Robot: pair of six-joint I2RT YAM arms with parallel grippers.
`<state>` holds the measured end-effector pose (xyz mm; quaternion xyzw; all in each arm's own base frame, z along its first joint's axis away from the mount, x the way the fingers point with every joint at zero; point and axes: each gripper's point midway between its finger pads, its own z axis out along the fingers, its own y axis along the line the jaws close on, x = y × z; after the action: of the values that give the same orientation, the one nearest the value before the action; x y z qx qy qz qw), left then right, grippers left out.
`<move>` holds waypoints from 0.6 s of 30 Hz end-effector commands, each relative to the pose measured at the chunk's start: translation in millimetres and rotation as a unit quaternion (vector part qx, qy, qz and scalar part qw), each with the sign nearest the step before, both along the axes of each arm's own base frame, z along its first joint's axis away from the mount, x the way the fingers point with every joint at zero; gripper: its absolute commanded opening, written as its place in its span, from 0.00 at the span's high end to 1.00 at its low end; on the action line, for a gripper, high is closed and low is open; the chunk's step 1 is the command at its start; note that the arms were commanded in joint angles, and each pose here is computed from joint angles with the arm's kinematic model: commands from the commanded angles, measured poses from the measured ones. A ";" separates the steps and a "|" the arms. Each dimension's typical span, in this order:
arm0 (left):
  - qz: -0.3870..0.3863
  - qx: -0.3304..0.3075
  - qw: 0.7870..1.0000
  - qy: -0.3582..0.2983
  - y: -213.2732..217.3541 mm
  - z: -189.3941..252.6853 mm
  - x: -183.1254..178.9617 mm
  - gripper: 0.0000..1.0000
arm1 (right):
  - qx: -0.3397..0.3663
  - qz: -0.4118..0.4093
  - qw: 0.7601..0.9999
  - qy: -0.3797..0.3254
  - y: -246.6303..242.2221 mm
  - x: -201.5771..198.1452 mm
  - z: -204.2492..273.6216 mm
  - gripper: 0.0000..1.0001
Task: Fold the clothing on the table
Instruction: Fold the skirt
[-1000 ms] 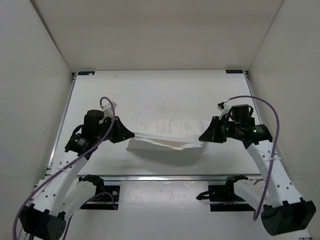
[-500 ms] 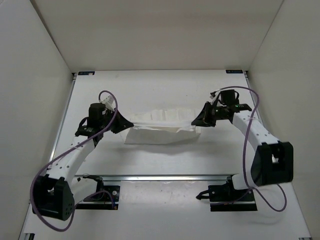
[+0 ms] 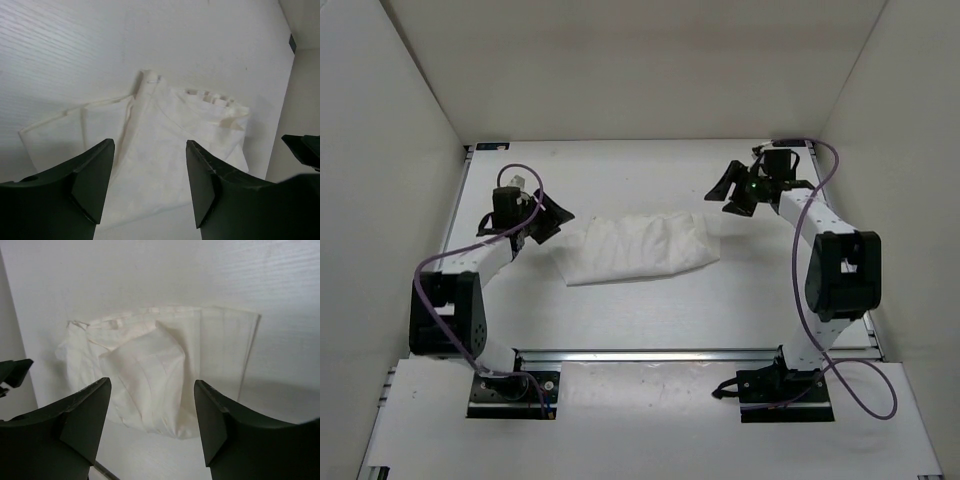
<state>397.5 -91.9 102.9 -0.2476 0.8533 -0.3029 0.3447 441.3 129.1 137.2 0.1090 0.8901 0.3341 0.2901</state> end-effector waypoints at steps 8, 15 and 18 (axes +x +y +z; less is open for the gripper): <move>0.006 0.080 0.997 -0.017 1.6 -9.4 -83.6 0.30 | -0.025 -0.043 0.998 0.032 -16.5 -78.4 -51.3 0.33; -0.011 0.066 0.998 -0.017 -10.6 -34.8 -92.1 0.52 | -0.007 0.016 0.999 -0.035 3.6 -72.8 -55.8 0.72; -0.025 0.049 0.998 -0.020 -25.7 -38.4 -88.3 0.72 | 0.006 0.036 0.998 -0.044 14.0 -70.2 -57.3 0.90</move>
<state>294.2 -104.4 51.0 -0.2173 0.8829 -0.2487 0.3337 351.1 129.4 62.3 0.1106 0.9022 0.3220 0.2647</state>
